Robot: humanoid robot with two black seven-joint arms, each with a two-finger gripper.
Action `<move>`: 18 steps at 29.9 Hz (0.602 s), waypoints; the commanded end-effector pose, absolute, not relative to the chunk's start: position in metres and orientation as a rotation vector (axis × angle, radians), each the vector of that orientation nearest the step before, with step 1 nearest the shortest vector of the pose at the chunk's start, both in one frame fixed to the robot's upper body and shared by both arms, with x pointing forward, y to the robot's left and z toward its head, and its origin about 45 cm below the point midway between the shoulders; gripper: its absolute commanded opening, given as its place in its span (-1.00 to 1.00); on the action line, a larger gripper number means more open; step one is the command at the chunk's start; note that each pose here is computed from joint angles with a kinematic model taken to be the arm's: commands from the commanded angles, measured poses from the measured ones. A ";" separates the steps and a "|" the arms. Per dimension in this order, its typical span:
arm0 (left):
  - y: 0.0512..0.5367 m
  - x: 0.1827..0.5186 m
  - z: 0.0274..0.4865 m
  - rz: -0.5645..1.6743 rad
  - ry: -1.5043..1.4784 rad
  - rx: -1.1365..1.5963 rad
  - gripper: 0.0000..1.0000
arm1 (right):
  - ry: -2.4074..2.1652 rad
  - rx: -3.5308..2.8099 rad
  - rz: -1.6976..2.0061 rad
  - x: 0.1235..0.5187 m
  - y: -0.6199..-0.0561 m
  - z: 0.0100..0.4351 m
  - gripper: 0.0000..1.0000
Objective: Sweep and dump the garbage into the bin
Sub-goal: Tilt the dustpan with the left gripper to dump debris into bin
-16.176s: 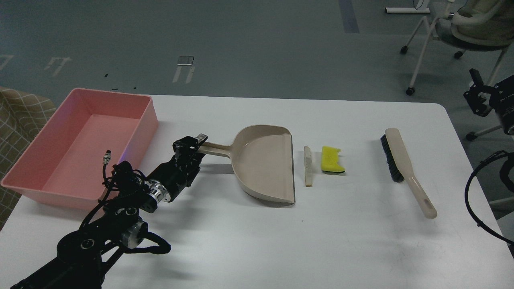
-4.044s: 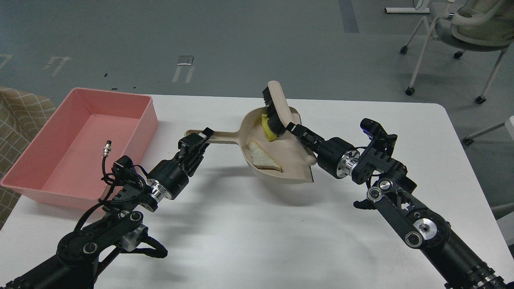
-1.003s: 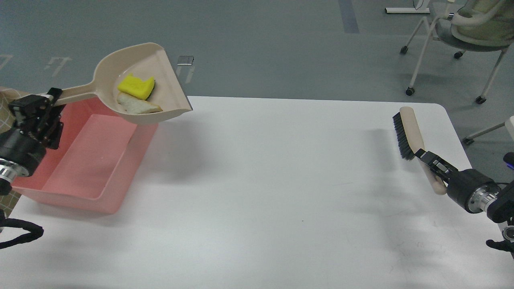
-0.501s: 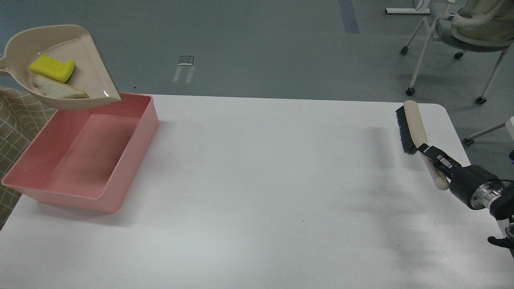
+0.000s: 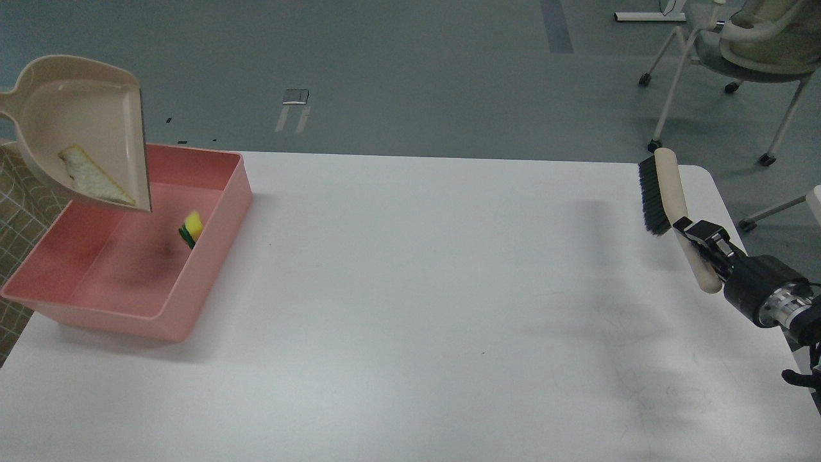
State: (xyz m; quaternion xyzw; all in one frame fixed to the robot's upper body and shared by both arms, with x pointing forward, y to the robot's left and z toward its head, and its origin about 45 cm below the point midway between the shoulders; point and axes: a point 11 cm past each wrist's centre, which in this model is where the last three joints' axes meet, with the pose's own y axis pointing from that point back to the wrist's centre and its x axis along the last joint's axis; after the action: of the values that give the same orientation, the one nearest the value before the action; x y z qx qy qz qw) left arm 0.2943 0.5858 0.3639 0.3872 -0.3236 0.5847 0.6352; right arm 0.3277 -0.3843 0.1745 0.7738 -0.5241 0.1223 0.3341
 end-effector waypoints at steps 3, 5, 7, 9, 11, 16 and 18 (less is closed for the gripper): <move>0.553 0.309 0.383 1.163 -0.914 0.945 -1.00 | -1.370 2.030 0.326 0.328 -0.381 0.176 -0.62; 0.549 0.311 0.399 1.139 -0.961 0.963 -1.00 | -1.369 2.031 0.329 0.328 -0.381 0.177 -0.62; 0.541 0.312 0.411 1.106 -0.996 0.967 -1.00 | -1.366 2.034 0.332 0.328 -0.380 0.178 -0.62; 0.532 0.313 0.421 1.066 -1.026 0.978 -1.00 | -1.364 2.031 0.326 0.326 -0.381 0.176 -0.62; 0.528 0.312 0.424 1.024 -1.042 1.007 -1.00 | -1.366 2.030 0.327 0.325 -0.382 0.176 -0.62; 0.527 0.310 0.413 0.972 -1.052 1.059 -1.00 | -1.365 2.034 0.336 0.325 -0.380 0.179 -0.62; 0.531 0.309 0.404 0.955 -1.060 1.092 -1.00 | -1.372 2.035 0.336 0.323 -0.381 0.180 -0.62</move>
State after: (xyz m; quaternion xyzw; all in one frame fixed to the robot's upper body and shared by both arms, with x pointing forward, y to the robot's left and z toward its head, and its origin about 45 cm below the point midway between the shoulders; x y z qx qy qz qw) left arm 0.3105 0.5273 0.4140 0.4609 -0.4600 0.4255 0.6284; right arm 0.3246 -0.3807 0.1791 0.7769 -0.5220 0.1282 0.3280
